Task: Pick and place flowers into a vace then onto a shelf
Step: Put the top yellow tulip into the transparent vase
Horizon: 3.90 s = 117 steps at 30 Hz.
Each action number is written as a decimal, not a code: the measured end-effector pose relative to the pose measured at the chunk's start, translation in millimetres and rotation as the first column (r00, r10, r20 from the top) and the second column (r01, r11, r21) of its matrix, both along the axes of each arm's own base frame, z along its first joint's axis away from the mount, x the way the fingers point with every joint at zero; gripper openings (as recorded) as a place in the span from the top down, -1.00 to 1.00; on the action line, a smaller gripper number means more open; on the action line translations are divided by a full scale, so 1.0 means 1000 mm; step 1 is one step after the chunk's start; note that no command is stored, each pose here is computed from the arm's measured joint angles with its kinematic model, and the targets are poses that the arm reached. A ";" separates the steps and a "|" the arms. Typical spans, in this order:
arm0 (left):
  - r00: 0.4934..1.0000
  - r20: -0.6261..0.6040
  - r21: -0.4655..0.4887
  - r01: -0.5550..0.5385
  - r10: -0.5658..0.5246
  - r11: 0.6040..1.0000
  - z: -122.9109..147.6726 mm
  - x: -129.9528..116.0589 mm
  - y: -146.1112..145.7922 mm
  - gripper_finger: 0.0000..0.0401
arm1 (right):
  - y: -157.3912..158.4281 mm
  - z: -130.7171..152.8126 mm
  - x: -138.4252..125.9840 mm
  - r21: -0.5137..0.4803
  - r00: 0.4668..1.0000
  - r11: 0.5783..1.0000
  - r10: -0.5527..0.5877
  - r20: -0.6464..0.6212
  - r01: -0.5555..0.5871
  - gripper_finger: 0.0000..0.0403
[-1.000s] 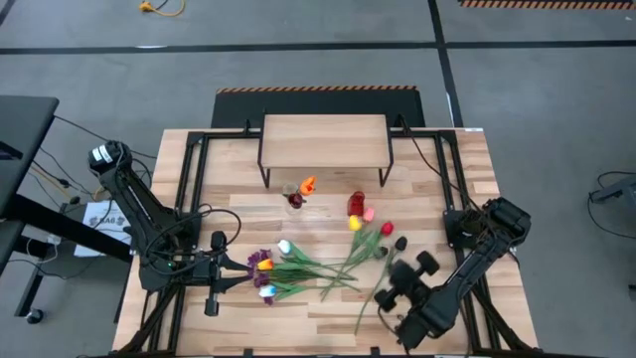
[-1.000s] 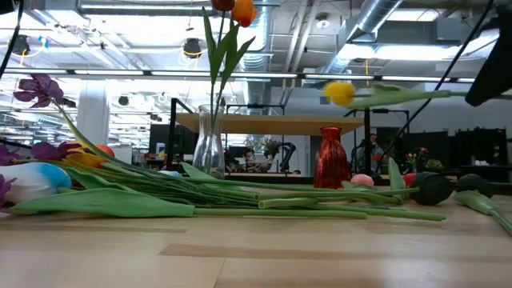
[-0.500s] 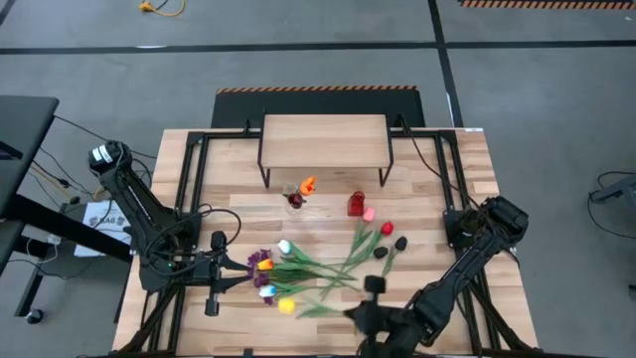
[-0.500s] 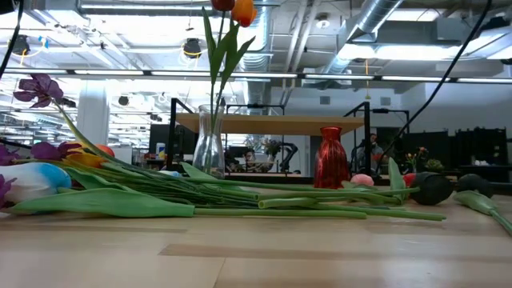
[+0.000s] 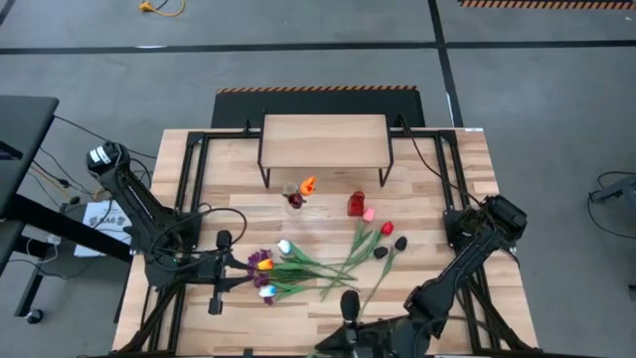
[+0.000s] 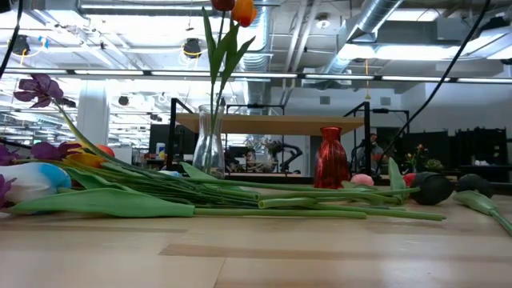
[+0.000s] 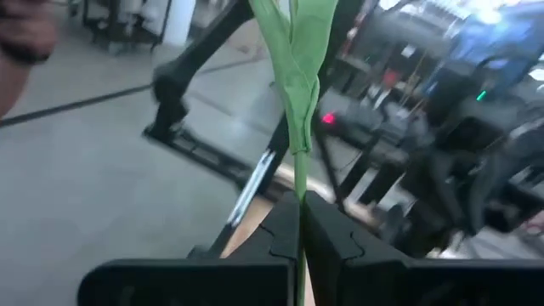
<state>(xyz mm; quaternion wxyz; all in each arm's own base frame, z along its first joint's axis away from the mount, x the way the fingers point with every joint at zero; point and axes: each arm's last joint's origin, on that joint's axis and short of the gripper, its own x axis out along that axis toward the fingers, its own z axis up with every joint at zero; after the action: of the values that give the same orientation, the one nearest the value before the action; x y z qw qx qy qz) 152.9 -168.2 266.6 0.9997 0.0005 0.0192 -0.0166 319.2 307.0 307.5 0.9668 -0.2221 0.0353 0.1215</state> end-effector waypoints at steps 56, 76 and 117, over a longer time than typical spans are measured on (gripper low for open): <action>0.840 0.268 0.168 0.443 -0.473 0.881 -0.009 0.063 0.001 0.66 | -0.077 -0.016 0.084 0.202 0.999 0.979 0.039 -0.020 -0.034 1.00; 0.821 0.300 0.171 0.455 -0.486 0.874 -0.006 0.062 0.001 0.24 | -0.088 -0.020 0.090 0.206 0.998 0.979 -0.002 -0.065 0.016 1.00; 0.924 0.161 0.115 0.331 -0.347 0.936 -0.005 0.052 0.006 0.99 | -0.087 -0.041 0.082 0.153 0.958 0.978 -0.096 -0.269 0.141 -0.26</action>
<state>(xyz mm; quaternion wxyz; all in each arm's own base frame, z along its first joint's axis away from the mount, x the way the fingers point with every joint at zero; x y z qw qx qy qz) 204.9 -162.4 261.5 0.9784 0.0482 -0.0702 -0.1883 401.3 220.2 266.3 0.9748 -0.1181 0.1644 0.0938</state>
